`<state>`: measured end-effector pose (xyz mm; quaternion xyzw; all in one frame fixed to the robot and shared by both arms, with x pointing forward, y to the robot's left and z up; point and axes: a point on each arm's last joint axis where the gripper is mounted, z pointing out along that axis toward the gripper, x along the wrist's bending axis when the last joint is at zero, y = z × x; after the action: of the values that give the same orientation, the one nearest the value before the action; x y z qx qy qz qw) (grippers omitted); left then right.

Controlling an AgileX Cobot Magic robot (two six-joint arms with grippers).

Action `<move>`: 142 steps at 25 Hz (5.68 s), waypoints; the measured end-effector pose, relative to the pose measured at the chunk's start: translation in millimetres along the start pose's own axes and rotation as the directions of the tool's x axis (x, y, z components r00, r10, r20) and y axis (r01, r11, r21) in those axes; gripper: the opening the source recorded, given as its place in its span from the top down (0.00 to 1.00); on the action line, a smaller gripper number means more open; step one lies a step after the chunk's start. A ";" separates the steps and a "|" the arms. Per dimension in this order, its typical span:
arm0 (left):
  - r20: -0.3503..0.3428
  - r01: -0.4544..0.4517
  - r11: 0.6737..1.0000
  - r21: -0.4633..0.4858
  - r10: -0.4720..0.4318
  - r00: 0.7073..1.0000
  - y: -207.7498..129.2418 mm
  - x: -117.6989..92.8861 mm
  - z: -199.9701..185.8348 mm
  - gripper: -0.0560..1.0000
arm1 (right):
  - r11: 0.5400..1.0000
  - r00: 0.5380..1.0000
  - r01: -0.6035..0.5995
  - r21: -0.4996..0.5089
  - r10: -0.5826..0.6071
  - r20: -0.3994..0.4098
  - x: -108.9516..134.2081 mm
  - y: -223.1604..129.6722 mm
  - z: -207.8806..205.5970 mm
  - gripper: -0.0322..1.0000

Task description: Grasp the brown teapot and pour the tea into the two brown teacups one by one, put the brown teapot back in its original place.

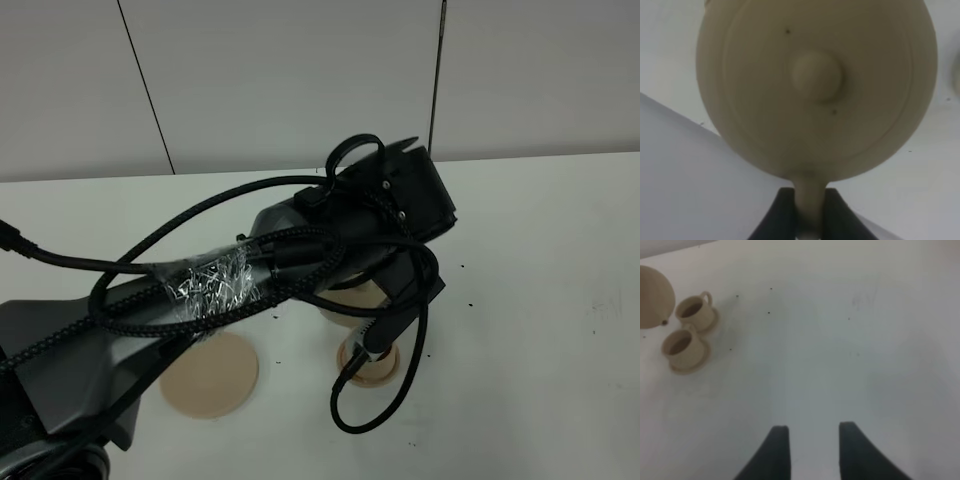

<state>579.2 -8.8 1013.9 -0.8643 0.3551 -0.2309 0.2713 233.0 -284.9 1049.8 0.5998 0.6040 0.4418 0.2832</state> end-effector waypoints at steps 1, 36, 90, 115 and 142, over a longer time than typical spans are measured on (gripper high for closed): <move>0.013 0.018 1.000 -0.007 -0.018 1.000 -2.1 -0.7 0.4 0.79 | 1.000 1.000 0.000 0.000 0.000 0.000 0.0 0.0 0.0 0.74; 0.353 0.622 0.711 -0.328 -0.518 0.779 -44.9 -21.2 15.9 0.79 | 1.000 1.000 0.000 0.000 0.000 -0.001 0.1 0.0 0.0 0.74; 0.547 0.758 0.653 -0.015 -0.629 0.552 -80.6 -158.8 72.1 0.79 | 1.000 1.000 -0.001 0.000 0.001 -0.001 0.1 0.0 0.0 0.74; 0.424 0.912 0.397 -0.102 -0.812 0.401 -93.5 -210.0 80.0 0.79 | 1.000 1.000 -0.001 0.000 0.001 -0.001 0.1 0.0 0.0 0.74; 0.478 0.914 0.401 -0.064 -0.792 0.381 -71.8 -204.2 90.5 0.79 | 1.000 1.000 -0.001 0.000 0.001 -0.001 0.1 0.0 0.0 0.74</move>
<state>536.9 212.8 949.6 -0.9778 -0.1769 -0.1090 0.0286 233.0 -284.7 1049.8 0.5997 0.6040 0.4423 0.2825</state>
